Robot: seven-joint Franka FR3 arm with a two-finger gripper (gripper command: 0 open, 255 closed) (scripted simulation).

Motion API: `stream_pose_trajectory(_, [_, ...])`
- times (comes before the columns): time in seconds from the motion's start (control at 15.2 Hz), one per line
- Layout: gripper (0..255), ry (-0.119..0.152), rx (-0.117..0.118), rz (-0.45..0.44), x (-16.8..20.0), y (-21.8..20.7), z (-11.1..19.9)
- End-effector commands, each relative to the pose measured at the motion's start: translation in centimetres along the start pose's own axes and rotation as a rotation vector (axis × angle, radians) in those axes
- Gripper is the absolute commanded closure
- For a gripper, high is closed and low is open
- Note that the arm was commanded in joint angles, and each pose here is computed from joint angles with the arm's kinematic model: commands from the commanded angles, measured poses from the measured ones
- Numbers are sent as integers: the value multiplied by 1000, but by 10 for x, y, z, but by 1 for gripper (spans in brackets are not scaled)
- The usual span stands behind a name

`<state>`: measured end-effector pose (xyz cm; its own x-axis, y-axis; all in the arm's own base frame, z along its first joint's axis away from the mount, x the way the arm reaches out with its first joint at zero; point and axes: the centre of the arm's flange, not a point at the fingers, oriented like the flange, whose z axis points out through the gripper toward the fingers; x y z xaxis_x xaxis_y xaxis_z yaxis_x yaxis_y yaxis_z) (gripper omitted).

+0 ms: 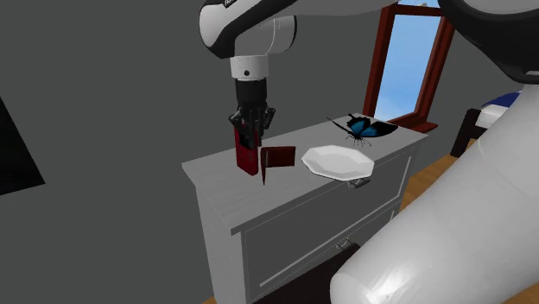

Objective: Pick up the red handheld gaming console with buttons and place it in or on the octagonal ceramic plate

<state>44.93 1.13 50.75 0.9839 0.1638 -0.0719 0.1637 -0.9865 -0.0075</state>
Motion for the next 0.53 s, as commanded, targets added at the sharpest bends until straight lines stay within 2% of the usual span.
stream_pose_trajectory(0.0, [255,0,0,0,-2,1,-11])
stream_pose_trajectory(0.46, [255,0,0,0,-4,0,-43])
